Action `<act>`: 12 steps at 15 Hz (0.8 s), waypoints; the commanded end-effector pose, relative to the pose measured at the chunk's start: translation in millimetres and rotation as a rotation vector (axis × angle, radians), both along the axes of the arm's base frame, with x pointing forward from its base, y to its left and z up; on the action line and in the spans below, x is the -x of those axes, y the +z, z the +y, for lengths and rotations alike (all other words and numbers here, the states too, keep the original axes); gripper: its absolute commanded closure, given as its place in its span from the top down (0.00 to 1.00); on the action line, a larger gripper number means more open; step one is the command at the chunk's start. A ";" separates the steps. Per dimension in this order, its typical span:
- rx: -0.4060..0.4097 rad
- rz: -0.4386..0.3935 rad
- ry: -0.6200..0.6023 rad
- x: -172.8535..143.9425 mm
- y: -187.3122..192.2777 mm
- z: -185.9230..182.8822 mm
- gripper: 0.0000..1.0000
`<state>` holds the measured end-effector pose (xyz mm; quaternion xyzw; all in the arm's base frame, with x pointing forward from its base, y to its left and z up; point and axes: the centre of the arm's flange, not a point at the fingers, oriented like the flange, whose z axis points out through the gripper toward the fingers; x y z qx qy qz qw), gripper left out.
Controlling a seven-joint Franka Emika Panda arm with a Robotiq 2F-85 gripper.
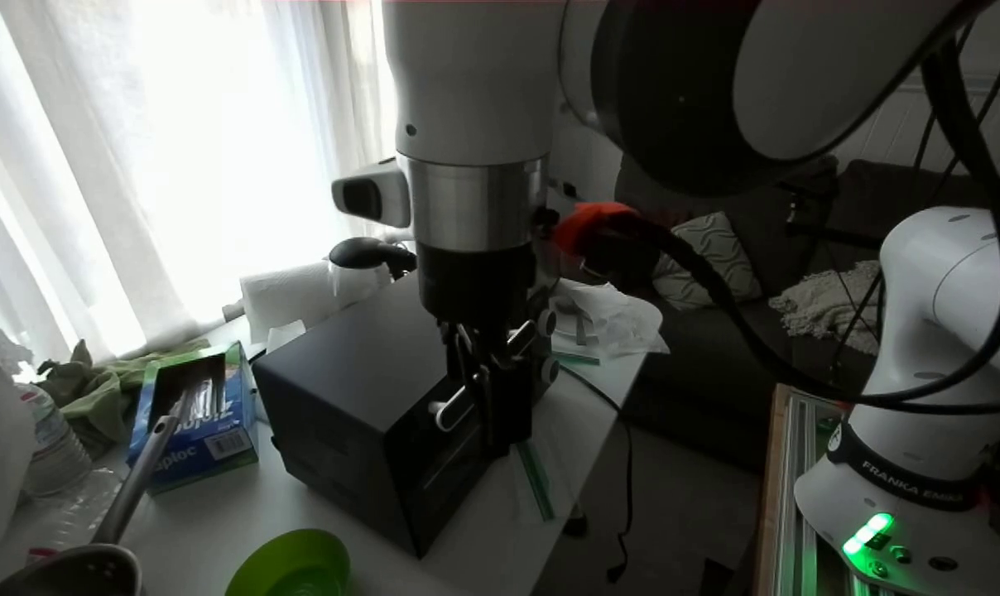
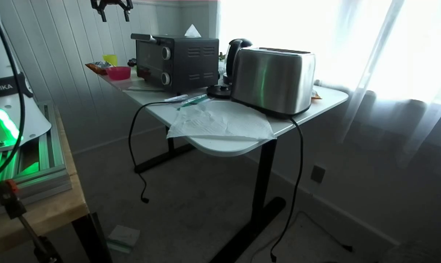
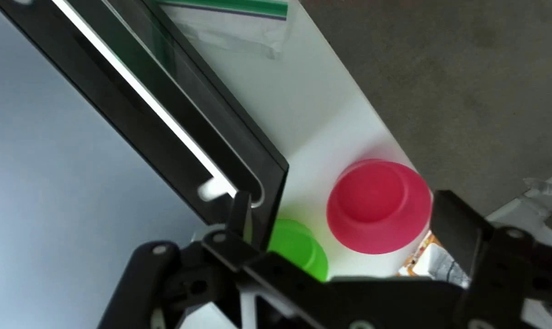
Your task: Stack the two bowls together then put the yellow cup inside the stacked bowls and place them on top of the toaster oven
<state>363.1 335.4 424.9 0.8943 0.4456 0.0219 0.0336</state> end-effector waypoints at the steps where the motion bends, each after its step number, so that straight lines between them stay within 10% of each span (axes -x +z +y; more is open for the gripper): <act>1: -0.004 0.038 0.199 10.5 -13.7 27.0 1.00; 12: 0.001 0.117 0.523 26.1 -67.6 64.8 1.00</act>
